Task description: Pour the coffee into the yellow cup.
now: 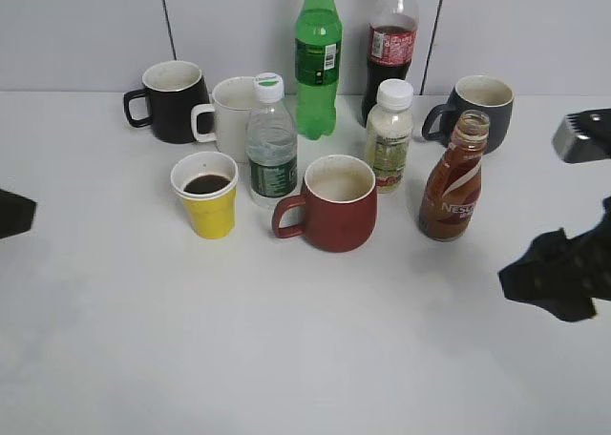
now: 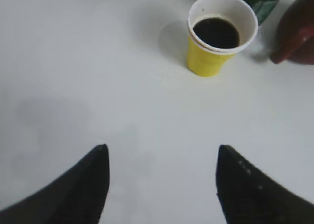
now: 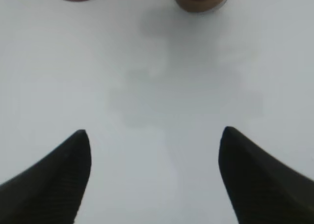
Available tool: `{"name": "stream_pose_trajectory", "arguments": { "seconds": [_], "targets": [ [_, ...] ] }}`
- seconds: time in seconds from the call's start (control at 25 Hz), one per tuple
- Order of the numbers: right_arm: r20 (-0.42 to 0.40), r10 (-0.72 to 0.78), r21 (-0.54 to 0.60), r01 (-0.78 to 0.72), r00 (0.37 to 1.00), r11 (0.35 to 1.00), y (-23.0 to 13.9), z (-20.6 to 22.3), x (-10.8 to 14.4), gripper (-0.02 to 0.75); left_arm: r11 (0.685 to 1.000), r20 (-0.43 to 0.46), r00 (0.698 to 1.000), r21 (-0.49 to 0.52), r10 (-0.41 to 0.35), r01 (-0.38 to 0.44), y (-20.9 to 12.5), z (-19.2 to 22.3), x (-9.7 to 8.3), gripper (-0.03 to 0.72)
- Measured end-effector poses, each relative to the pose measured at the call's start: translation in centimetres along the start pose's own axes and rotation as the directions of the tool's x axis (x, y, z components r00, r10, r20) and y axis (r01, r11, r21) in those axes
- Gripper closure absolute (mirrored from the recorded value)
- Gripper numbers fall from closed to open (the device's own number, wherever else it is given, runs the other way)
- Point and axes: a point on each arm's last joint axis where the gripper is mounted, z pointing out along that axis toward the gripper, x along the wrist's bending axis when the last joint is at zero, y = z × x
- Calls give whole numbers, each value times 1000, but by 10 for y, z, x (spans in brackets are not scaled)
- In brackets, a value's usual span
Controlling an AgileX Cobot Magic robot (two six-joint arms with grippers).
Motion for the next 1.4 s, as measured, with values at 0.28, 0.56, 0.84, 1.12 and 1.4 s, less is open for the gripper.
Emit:
{"name": "stream_pose_trajectory", "arguments": {
  "seconds": [0.28,0.56,0.84,1.12,1.4],
  "targets": [
    [-28,-63,-38,62,998,997,-31,-79,5,141,994,13,999,-107,-35,36,-28,-98,9,221],
    [10,-130,-81,130,991,988,-76,-133,1,141,994,-13,999,-99,-44,42,-74,-142,21,268],
    [34,-148,-273,152,988,950,-109,-159,-2,141,994,-28,999,-108,26,-29,-97,-139,25,291],
    [45,-152,-377,157,987,913,-120,-165,-3,144,976,-31,991,-170,133,-137,-94,-130,23,316],
    [45,-151,-382,157,987,911,-119,-166,-3,144,978,-2,992,-171,125,-123,-94,-130,21,325]
  ]
}}
